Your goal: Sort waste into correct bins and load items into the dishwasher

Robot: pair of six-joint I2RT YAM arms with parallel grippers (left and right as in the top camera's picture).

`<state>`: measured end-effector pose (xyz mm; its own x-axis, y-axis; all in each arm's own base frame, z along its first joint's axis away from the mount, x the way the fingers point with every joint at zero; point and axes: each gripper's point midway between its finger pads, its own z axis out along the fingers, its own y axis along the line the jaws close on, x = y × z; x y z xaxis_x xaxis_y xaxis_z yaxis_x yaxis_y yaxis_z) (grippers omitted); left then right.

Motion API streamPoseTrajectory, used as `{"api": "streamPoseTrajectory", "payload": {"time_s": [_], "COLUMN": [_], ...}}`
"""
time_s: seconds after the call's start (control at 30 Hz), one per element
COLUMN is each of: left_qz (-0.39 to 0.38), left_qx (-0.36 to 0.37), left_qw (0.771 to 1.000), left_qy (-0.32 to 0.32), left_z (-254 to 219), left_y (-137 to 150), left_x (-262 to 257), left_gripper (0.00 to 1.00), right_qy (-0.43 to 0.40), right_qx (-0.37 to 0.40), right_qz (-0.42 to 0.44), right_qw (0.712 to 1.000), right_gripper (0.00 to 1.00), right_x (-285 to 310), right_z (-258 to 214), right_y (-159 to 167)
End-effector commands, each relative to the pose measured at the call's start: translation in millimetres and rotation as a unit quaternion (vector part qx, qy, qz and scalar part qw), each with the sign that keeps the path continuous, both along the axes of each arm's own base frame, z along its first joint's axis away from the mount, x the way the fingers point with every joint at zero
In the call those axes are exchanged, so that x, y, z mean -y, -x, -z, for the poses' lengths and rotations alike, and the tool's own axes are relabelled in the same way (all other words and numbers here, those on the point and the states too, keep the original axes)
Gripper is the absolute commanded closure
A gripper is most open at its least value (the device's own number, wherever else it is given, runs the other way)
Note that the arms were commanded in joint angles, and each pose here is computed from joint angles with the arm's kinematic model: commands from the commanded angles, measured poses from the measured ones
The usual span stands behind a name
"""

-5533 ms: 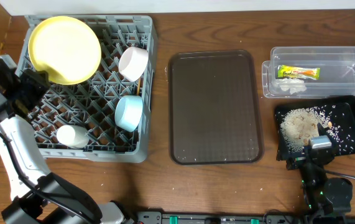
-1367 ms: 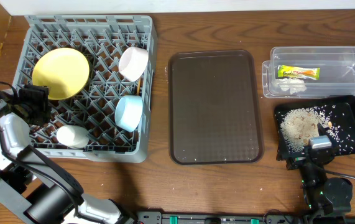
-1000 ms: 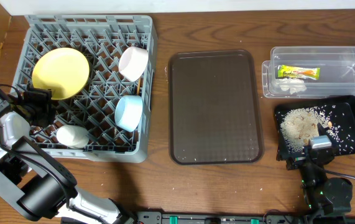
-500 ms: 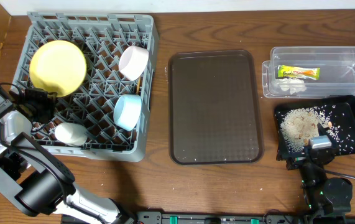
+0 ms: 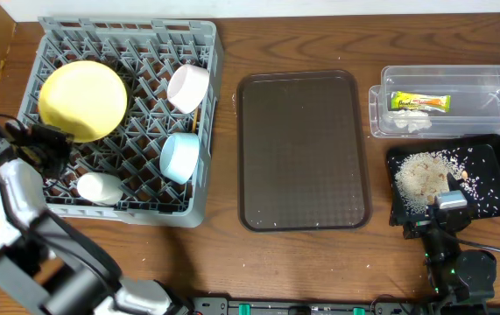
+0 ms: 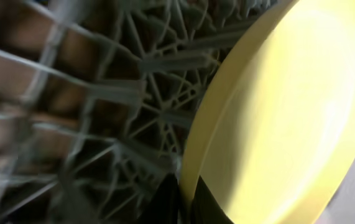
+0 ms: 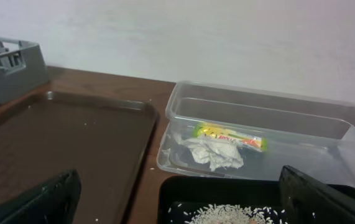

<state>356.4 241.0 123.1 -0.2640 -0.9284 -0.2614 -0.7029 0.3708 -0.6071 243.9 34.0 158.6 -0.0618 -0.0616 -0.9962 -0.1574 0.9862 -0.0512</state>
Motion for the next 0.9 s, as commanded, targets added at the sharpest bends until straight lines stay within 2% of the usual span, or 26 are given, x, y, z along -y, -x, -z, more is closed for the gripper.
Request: {"api": "streamPoseTrajectory", "payload": {"time_s": [0.0, 0.13, 0.5, 0.6, 0.7, 0.87], "left_qz": [-0.005, -0.009, 0.042, 0.059, 0.071, 0.096], "left_qx": [-0.072, -0.107, -0.167, -0.177, -0.186, -0.195], "left_qw": [0.985, 0.963, 0.885, 0.865, 0.854, 0.850], "left_qy": [-0.158, -0.247, -0.433, -0.466, -0.480, -0.480], "left_z": [-28, -50, -80, -85, -85, -75], "left_y": [25, 28, -2, -8, -11, -17], "left_x": [-16, -14, 8, 11, 15, 24], "left_gripper": [0.92, 0.92, 0.92, 0.92, 0.92, 0.92], "right_qy": [-0.007, -0.007, -0.007, -0.007, -0.007, -0.007], "right_qx": [0.000, 0.000, 0.000, 0.000, 0.000, 0.000], "right_qz": [-0.006, -0.006, -0.006, -0.006, -0.006, -0.006], "right_qw": [1.000, 1.000, 1.000, 1.000, 1.000, 1.000], "right_gripper": [0.01, 0.01, 0.01, 0.01, 0.01, 0.01], "right_x": [-3, -3, -3, -3, -3, -3], "right_z": [1, 1, 1, 1, 1, 1], "right_y": [1, 1, 1, 1, 1, 1]}}
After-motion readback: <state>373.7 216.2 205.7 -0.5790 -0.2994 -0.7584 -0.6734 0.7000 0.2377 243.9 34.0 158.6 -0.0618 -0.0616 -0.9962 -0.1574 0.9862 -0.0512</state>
